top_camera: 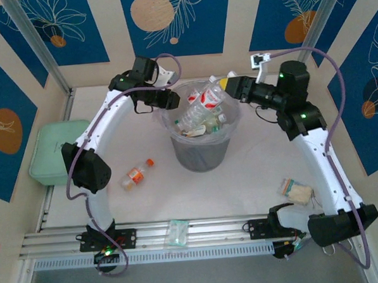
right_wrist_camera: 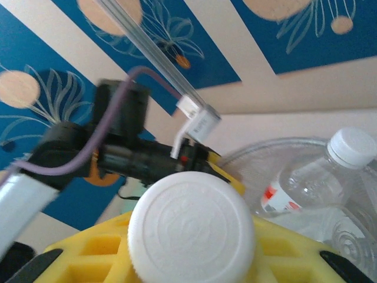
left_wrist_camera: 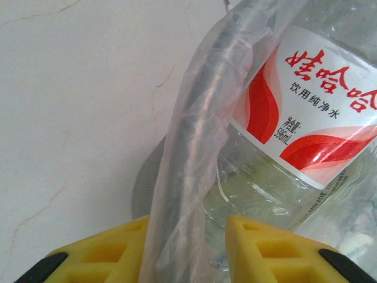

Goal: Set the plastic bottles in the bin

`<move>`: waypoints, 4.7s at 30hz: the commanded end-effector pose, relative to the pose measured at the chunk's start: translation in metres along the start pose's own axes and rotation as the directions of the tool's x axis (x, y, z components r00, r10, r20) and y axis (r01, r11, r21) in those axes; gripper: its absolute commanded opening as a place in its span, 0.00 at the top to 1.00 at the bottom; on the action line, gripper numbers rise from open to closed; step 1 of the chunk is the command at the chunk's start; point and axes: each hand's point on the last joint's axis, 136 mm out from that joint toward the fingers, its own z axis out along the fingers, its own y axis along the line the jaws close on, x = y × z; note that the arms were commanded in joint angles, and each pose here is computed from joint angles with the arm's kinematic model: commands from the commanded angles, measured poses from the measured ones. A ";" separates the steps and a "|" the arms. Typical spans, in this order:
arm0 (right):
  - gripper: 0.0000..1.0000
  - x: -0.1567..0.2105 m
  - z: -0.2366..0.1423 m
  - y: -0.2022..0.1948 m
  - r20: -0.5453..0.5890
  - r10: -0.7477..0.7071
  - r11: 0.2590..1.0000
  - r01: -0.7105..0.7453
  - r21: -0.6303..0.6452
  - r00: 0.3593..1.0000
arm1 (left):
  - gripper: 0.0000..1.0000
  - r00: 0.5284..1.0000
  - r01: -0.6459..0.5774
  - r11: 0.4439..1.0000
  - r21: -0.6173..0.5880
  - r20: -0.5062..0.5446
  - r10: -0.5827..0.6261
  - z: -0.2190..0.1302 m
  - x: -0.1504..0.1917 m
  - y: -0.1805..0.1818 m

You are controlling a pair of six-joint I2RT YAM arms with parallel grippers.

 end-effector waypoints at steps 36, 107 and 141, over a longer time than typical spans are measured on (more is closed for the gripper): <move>0.41 0.089 0.040 -0.048 -0.212 -0.011 0.985 0.047 0.168 0.977 | 0.07 0.966 -0.124 0.992 -0.038 0.225 0.129 -0.077 -0.061 -0.047; 0.19 0.045 -0.024 -0.047 -0.096 0.112 0.972 -0.089 0.219 0.989 | 0.40 0.861 0.312 0.833 -0.456 -0.236 -0.451 0.000 0.316 0.093; 0.34 0.058 -0.052 -0.042 -0.104 0.140 0.967 -0.113 0.230 0.985 | 0.72 0.929 -0.063 0.988 -0.144 0.353 0.110 -0.154 -0.045 -0.050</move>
